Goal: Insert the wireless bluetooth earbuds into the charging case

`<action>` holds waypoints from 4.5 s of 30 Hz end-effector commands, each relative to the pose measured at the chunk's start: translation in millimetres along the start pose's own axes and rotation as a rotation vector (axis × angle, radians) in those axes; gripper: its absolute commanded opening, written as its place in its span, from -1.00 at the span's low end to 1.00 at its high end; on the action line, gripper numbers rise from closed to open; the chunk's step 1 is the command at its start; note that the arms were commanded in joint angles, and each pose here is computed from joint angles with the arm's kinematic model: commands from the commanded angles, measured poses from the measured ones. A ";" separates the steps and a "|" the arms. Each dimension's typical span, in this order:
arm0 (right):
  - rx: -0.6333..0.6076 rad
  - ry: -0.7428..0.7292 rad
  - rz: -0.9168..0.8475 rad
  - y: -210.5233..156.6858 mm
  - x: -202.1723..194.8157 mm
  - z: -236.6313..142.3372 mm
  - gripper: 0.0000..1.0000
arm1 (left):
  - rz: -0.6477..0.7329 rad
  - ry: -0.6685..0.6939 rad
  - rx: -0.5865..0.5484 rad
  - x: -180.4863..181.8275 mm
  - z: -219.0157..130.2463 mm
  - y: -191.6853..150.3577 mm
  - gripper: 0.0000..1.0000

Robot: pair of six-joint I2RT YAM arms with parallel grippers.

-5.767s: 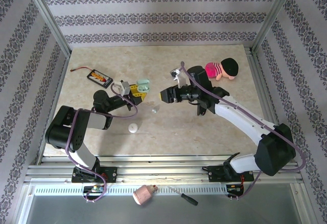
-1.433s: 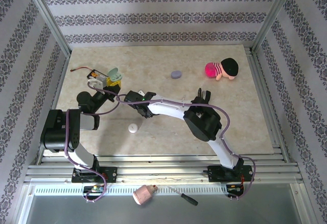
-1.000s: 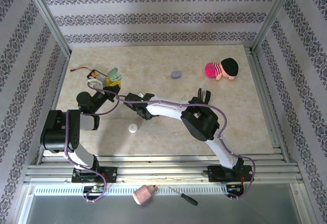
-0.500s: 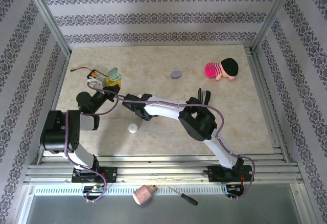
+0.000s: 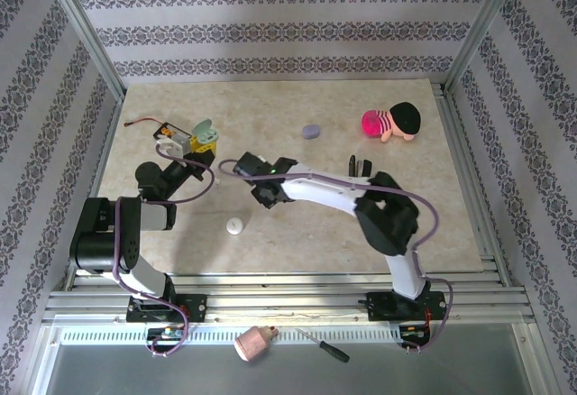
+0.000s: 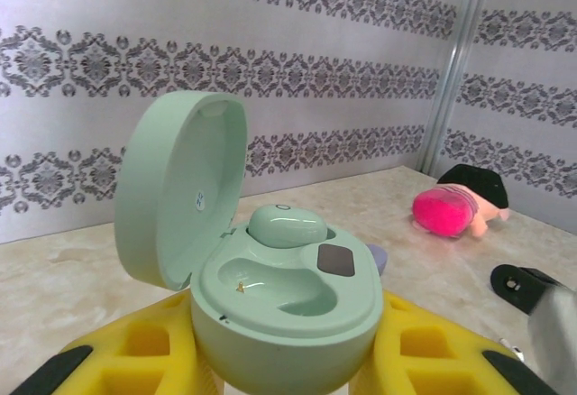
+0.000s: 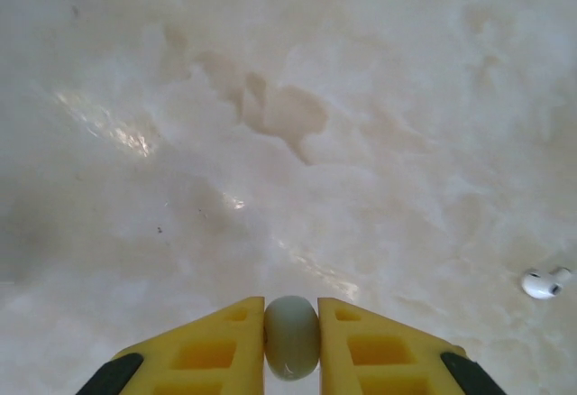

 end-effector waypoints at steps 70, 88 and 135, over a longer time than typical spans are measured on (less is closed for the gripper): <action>-0.256 0.776 0.412 64.7 -31.8 -92.3 -0.46 | 0.129 -0.395 -0.188 -94.3 60.7 38.9 -0.36; -0.401 0.782 0.364 58.6 -50.2 -137.7 0.27 | 0.198 -0.389 -0.175 -96.4 56.9 28.7 -0.36; -0.202 1.349 0.899 62.5 -75.5 -122.1 0.33 | 0.095 -0.356 -0.294 -97.2 56.9 85.8 -0.36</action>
Point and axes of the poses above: each hand's point on the last joint's axis, 136 mm out from that joint toward the fingers, its own z axis out along the fingers, its own x axis along the line the jaws close on, y = z × x, the point moved 8 cm from there along -z, back along the fingers, and after that the axes turned 14 degrees about z, right-handed, at the moved point
